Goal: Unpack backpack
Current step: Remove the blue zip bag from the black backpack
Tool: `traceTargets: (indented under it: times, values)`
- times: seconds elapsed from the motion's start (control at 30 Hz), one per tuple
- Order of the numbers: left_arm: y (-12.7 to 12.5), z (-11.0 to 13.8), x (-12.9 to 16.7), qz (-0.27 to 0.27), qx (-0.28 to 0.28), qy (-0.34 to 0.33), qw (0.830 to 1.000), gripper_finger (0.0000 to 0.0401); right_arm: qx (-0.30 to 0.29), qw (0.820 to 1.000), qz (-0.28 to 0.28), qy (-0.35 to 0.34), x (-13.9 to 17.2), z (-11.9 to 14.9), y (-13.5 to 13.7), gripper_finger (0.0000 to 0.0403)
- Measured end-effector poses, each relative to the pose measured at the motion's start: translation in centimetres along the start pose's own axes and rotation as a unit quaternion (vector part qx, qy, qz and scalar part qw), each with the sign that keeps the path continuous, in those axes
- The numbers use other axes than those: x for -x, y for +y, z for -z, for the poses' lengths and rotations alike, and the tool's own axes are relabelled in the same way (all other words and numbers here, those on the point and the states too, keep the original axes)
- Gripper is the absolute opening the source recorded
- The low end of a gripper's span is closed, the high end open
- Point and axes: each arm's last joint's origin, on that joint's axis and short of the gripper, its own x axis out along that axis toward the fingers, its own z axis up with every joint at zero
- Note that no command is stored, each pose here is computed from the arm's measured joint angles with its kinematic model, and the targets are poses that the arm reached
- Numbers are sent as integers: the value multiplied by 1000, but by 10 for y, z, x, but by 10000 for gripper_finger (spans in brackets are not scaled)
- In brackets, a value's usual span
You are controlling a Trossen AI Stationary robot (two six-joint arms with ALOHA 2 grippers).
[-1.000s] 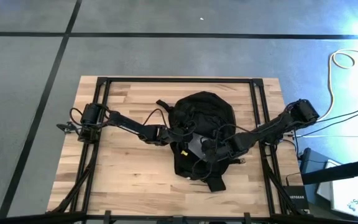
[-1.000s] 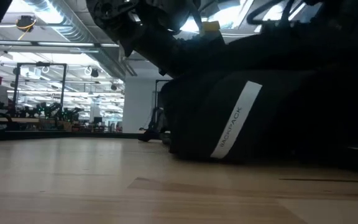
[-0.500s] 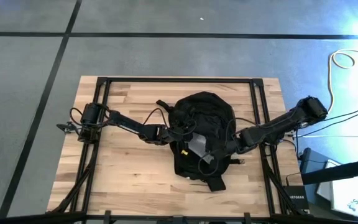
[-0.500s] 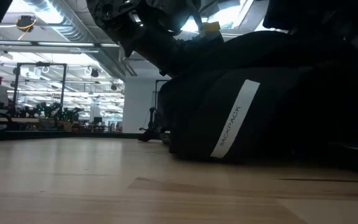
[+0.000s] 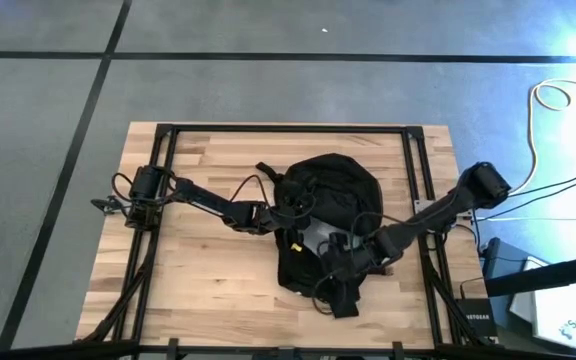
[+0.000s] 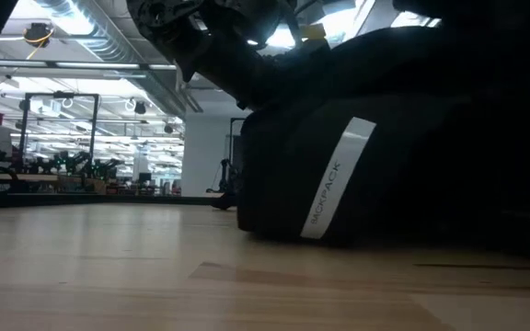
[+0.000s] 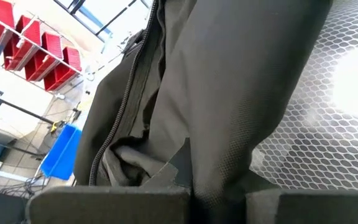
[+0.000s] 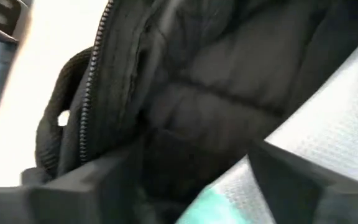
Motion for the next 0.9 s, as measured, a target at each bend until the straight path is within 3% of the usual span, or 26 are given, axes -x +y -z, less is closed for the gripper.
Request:
traceTargets:
  times: [0.1,0.23,0.37,0.6,0.9]
  values:
    - [0,0,0,-1,0,1,1000,1,43,997,69,-19,0,-1,2,337]
    - [1,1,0,-3,0,2,1000,1,54,986,154,-25,1,1,-4,350]
    - [1,1,-1,-4,0,4,1000,1,54,982,178,-7,-9,4,-9,345]
    - [1,1,-1,0,6,3,1000,1,27,985,173,-3,-42,5,-12,340]
    - [1,2,-1,-1,8,5,1000,1,-24,962,271,27,-49,16,-28,290]
